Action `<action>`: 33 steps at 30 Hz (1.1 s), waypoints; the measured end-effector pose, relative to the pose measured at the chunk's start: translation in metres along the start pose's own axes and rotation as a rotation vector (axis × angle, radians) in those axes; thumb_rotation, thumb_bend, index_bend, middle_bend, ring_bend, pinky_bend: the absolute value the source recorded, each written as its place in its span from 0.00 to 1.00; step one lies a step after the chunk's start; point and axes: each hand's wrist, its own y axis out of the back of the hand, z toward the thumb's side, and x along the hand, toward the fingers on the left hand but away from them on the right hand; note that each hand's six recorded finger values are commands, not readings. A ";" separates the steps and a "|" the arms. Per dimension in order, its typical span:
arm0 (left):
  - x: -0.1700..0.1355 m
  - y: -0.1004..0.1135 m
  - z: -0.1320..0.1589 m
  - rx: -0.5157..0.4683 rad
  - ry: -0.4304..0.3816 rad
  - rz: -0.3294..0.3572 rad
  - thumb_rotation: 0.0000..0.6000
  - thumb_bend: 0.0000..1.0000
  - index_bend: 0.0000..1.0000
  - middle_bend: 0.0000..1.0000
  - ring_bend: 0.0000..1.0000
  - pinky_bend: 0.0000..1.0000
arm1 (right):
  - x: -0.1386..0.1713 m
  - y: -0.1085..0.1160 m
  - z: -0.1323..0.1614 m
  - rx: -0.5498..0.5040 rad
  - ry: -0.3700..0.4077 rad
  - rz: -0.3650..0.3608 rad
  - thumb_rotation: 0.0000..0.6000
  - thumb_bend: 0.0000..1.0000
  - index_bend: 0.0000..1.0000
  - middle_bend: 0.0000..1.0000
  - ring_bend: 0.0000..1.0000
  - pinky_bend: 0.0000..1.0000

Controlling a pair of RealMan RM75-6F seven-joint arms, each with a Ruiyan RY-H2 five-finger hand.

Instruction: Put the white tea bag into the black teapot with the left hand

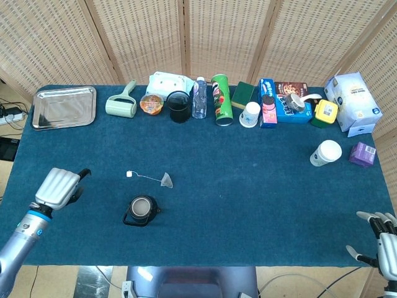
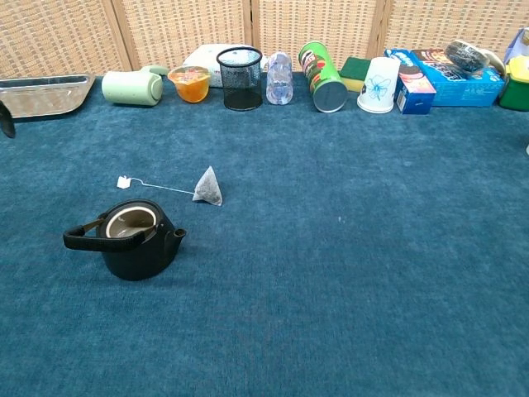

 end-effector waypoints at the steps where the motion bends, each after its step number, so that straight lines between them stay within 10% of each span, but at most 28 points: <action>1: 0.004 -0.001 0.002 0.005 -0.005 -0.003 1.00 0.37 0.35 1.00 1.00 0.95 | 0.000 0.000 -0.001 0.000 -0.002 0.000 1.00 0.19 0.25 0.27 0.19 0.10; 33: 0.102 -0.028 0.037 -0.039 -0.019 -0.096 1.00 0.39 0.46 1.00 1.00 0.95 | 0.011 0.013 -0.018 0.000 -0.084 -0.040 1.00 0.19 0.25 0.27 0.19 0.11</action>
